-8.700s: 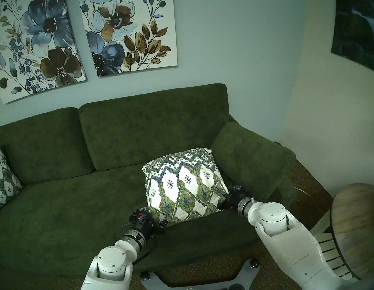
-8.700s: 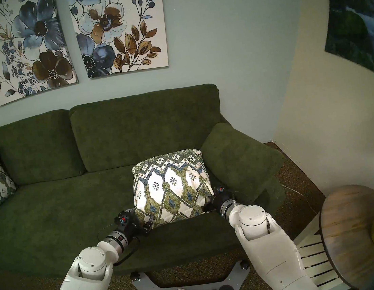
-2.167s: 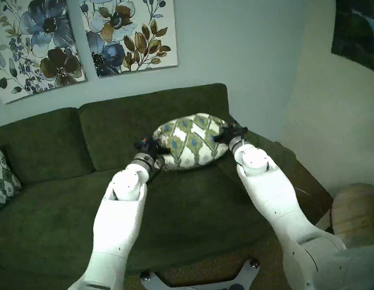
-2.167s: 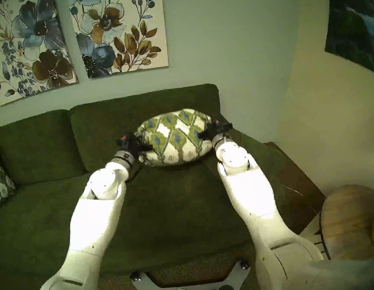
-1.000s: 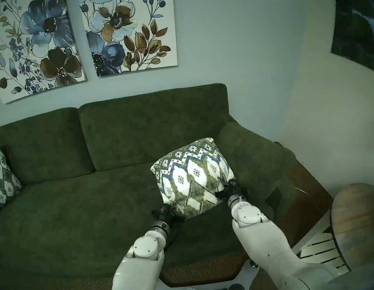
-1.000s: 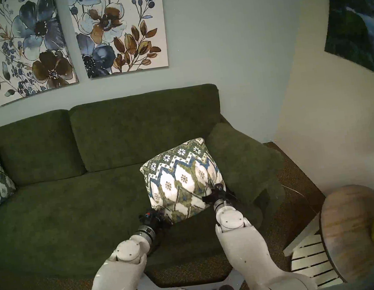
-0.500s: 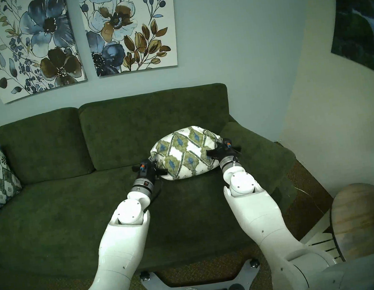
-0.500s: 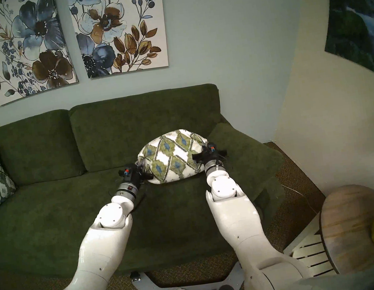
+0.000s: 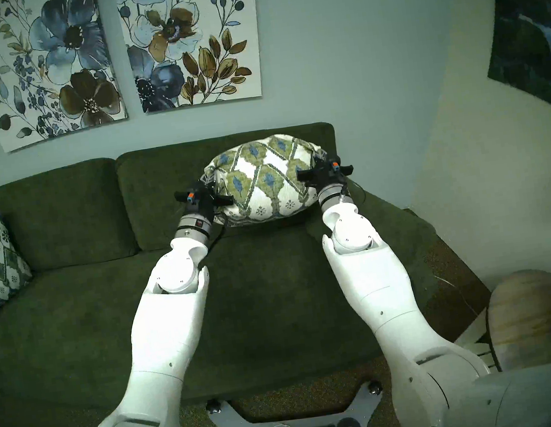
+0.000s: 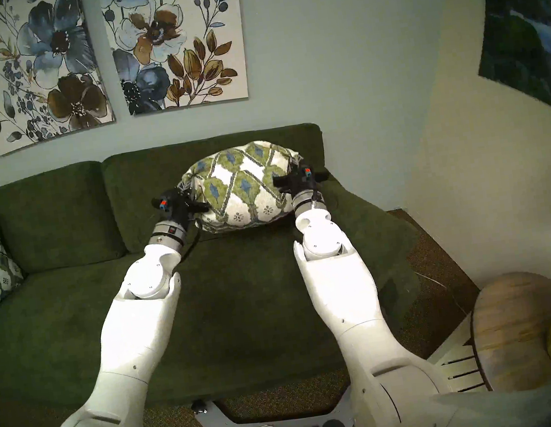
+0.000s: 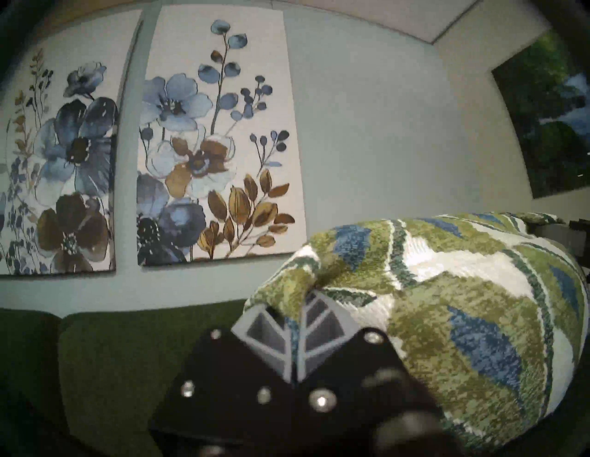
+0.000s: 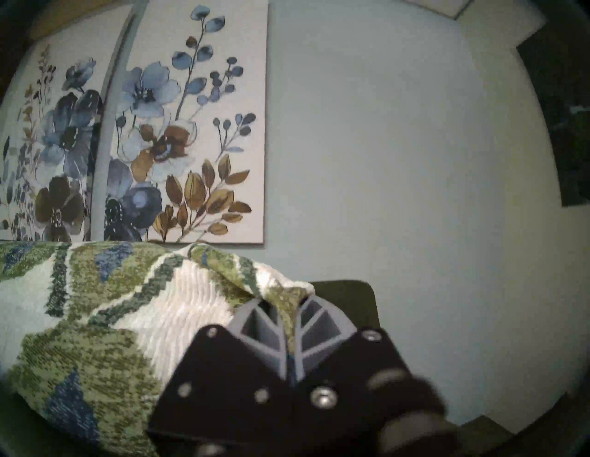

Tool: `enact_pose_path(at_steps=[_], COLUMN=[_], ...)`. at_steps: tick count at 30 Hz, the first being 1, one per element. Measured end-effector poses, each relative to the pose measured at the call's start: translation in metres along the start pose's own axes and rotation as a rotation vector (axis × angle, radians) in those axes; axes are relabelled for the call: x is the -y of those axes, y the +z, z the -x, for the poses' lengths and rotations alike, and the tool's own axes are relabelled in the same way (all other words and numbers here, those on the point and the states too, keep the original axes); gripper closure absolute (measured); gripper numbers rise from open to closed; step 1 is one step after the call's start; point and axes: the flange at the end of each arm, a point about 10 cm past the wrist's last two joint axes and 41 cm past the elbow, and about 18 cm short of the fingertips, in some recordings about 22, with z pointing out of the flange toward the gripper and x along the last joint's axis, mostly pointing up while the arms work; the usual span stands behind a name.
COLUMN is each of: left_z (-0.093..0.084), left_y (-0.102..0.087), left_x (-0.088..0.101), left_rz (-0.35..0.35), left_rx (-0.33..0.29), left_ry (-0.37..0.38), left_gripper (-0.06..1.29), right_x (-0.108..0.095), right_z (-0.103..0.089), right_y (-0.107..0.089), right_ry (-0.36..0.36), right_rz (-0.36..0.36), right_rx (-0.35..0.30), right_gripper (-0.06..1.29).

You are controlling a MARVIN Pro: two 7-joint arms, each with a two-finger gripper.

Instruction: Fluff a cushion

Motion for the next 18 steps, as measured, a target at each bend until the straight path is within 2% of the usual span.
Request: enact_pose_path(at_steps=[4, 10, 12, 14, 15, 18], left_z=[-0.032, -0.045, -0.041, -0.029, -0.021, 0.017], left_y=[0.017, 0.025, 0.023, 0.018, 0.014, -0.007], left_x=[0.003, -0.002, -0.006, -0.01, -0.012, -0.021], left_rz=[-0.007, -0.024, -0.026, -0.022, -0.019, 0.0], left_rx=[-0.083, -0.133, -0.129, -0.102, -0.081, 0.017], left_ry=[0.029, 0.09, 0.105, 0.108, 0.108, 0.106], left_gripper=[1.25, 1.25, 1.25, 1.25, 1.25, 1.25], right_x=[0.002, 0.003, 0.0, -0.002, -0.004, -0.013], right_z=[-0.036, -0.056, -0.05, -0.033, -0.022, 0.03], right_y=[0.015, 0.015, 0.01, 0.003, -0.002, -0.027], right_ry=[-0.014, -0.052, -0.063, -0.071, -0.076, -0.094], right_rz=[-0.004, -0.001, 0.002, 0.002, 0.002, 0.006], right_rx=[-0.11, -0.194, -0.19, -0.152, -0.123, 0.027], right_gripper=[1.27, 1.27, 1.27, 1.27, 1.27, 1.27])
